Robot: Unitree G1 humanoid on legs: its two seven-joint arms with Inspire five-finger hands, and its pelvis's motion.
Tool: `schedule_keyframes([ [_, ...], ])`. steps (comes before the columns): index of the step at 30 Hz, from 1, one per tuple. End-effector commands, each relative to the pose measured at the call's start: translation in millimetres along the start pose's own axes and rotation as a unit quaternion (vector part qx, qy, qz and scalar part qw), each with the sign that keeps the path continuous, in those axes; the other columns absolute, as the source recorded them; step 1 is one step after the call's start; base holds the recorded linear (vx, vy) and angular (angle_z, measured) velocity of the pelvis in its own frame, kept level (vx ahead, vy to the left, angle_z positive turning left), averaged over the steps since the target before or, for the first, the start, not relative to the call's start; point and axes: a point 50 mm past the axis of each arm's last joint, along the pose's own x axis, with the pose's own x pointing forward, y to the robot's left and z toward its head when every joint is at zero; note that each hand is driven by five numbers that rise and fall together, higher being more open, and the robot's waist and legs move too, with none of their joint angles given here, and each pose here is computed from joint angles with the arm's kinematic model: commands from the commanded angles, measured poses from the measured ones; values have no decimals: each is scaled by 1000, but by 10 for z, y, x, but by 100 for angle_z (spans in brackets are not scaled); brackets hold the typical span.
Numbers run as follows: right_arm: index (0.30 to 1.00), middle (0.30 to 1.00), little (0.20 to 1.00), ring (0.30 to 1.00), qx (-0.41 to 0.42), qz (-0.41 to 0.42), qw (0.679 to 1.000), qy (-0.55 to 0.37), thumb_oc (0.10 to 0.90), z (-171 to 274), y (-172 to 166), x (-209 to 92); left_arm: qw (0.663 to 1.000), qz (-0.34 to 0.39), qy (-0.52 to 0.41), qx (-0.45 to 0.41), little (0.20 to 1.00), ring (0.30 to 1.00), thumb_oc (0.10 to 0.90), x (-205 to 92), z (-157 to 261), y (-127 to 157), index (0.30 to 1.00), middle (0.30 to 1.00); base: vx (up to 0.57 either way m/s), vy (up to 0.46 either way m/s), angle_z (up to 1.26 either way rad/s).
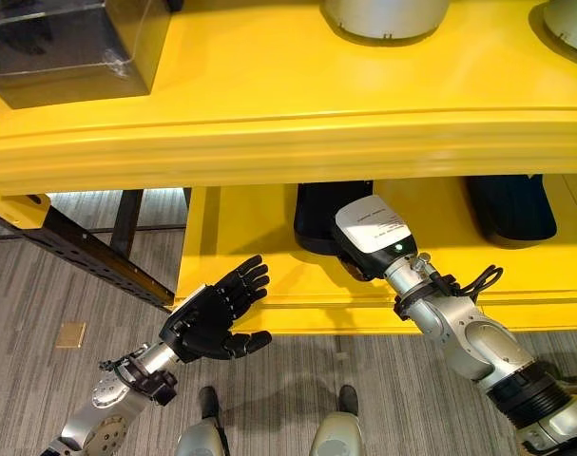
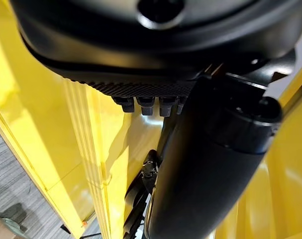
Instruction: Move parts from the plastic box to the shelf.
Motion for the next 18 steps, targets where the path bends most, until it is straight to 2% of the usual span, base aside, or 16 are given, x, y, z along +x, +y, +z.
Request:
schedule_keyframes([
  [1,300,300,300,300,-22,-175,983,-47,400,150,-735,300,995,-41,-88,18,1000,1000,900,112,333,-96,1000,1000,-49,-33,-26],
  [8,300,300,300,300,-25,-179,981,-72,400,229,-804,449,993,-7,-117,26,1000,1000,900,192,403,-87,1000,1000,-77,-34,-39],
  [18,300,300,300,300,-53,-193,979,-50,400,114,-1006,586,987,-47,-146,50,1000,1000,900,302,557,-158,1000,1000,-136,-39,-1],
])
